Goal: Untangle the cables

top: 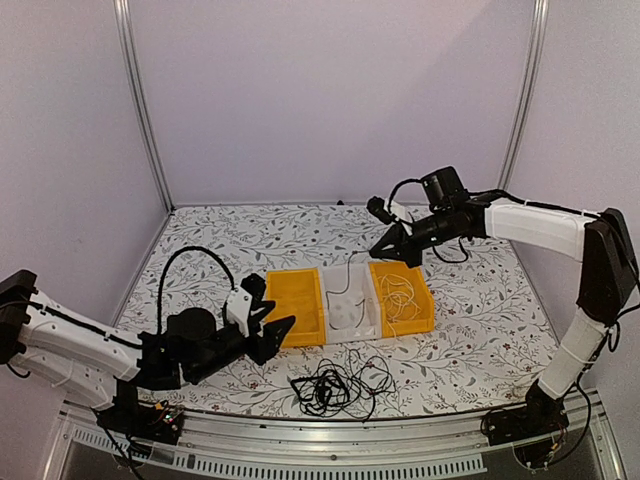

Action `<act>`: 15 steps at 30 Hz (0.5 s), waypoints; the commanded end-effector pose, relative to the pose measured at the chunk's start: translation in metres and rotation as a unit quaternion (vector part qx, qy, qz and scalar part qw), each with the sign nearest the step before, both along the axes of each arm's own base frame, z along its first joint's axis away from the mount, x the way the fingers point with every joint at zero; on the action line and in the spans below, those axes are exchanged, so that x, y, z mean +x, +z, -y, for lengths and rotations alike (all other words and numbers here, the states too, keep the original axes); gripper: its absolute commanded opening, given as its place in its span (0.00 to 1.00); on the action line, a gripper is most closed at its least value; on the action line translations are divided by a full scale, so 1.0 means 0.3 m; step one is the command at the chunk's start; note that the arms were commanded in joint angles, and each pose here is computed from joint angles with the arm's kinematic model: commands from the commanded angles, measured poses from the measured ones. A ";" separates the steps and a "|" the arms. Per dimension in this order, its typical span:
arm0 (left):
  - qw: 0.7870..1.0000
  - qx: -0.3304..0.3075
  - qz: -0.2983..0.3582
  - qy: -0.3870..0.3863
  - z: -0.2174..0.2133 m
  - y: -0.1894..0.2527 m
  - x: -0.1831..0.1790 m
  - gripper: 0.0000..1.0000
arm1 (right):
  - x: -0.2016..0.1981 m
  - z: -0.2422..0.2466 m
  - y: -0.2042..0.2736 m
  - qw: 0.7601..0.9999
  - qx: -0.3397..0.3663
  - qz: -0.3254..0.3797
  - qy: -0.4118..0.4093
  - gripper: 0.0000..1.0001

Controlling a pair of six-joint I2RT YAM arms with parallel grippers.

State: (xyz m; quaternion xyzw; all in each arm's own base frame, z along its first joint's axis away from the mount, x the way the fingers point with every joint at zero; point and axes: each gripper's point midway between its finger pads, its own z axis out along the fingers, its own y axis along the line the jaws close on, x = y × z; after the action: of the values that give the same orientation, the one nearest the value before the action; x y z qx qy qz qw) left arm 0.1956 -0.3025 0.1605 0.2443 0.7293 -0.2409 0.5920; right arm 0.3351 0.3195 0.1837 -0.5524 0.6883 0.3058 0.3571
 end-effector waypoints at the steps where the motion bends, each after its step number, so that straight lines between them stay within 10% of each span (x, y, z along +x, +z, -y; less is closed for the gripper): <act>1: 1.000 0.005 -0.001 0.015 0.009 0.005 0.035 0.52 | -0.040 -0.059 -0.084 0.999 -0.035 -0.017 0.021 0.00; 15: 1.000 0.019 -0.004 0.006 0.067 -0.018 0.050 0.52 | -0.023 -0.152 -0.271 0.994 -0.089 -0.064 0.018 0.00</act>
State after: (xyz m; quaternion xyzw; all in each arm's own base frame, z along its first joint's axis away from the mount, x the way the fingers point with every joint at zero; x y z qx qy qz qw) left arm 0.2044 -0.3179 0.1508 0.2537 0.7404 -0.2244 0.5806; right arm 0.3170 0.3639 0.1089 -0.5845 0.7090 0.2951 0.2619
